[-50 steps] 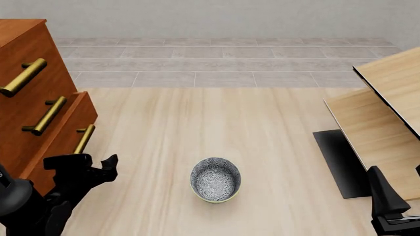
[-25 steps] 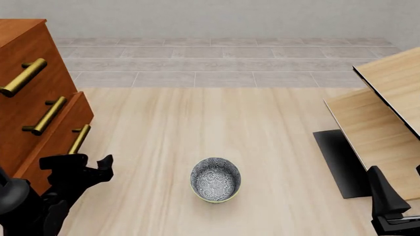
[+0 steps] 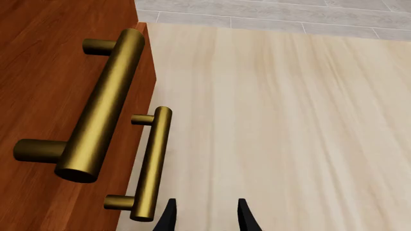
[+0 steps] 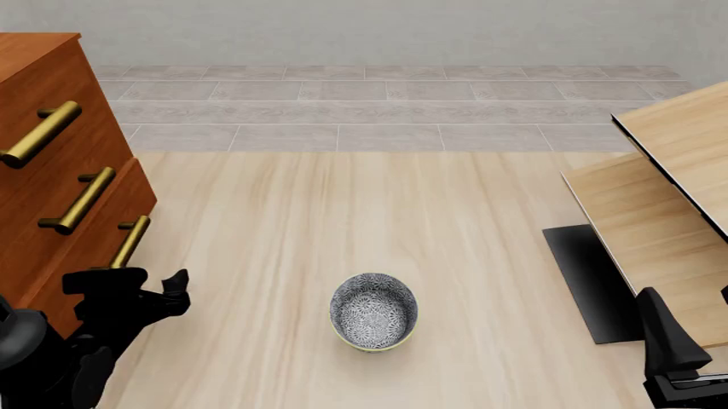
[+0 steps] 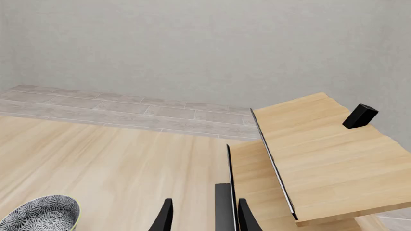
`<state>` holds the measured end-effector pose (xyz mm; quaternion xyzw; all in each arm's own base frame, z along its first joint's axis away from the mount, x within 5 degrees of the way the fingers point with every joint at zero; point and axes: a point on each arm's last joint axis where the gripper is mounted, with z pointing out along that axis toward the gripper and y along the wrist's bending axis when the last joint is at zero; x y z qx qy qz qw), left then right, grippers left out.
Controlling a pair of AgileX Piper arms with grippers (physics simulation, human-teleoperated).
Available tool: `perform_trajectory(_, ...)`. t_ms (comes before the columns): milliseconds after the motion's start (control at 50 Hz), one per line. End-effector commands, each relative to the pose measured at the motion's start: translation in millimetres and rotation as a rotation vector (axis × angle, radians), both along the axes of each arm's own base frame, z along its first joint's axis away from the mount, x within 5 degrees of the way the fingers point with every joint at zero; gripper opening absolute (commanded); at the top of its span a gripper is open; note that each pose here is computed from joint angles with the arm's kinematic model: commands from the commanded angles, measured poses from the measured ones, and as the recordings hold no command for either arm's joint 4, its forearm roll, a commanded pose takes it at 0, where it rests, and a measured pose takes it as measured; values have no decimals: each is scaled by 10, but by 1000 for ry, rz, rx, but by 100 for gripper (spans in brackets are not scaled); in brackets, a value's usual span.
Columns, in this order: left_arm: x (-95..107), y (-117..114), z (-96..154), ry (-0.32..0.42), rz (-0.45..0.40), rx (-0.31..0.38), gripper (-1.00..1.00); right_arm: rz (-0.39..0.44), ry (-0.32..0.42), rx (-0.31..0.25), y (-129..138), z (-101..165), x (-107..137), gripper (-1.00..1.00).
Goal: Close the bottom drawer of the cabinet.
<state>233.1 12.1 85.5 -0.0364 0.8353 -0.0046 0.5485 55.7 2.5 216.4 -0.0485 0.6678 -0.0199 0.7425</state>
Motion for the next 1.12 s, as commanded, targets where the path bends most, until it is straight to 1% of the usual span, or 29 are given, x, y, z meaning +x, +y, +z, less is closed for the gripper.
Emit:
perform_trajectory(20,-24,110,-20,9,54,24,100,1,0,0,0,3,-1,100)
perform_trajectory(340,-19,174,-44,13,72,44,100,2,-2,-1,1,3,-1,100)
perform_trajectory(880,-13,321,-78,24,104,109,100,2,-5,-3,1,6,-1,100)
perform_trajectory(1120,-1,378,-98,29,119,126,100,1,-5,-4,1,7,-1,100)
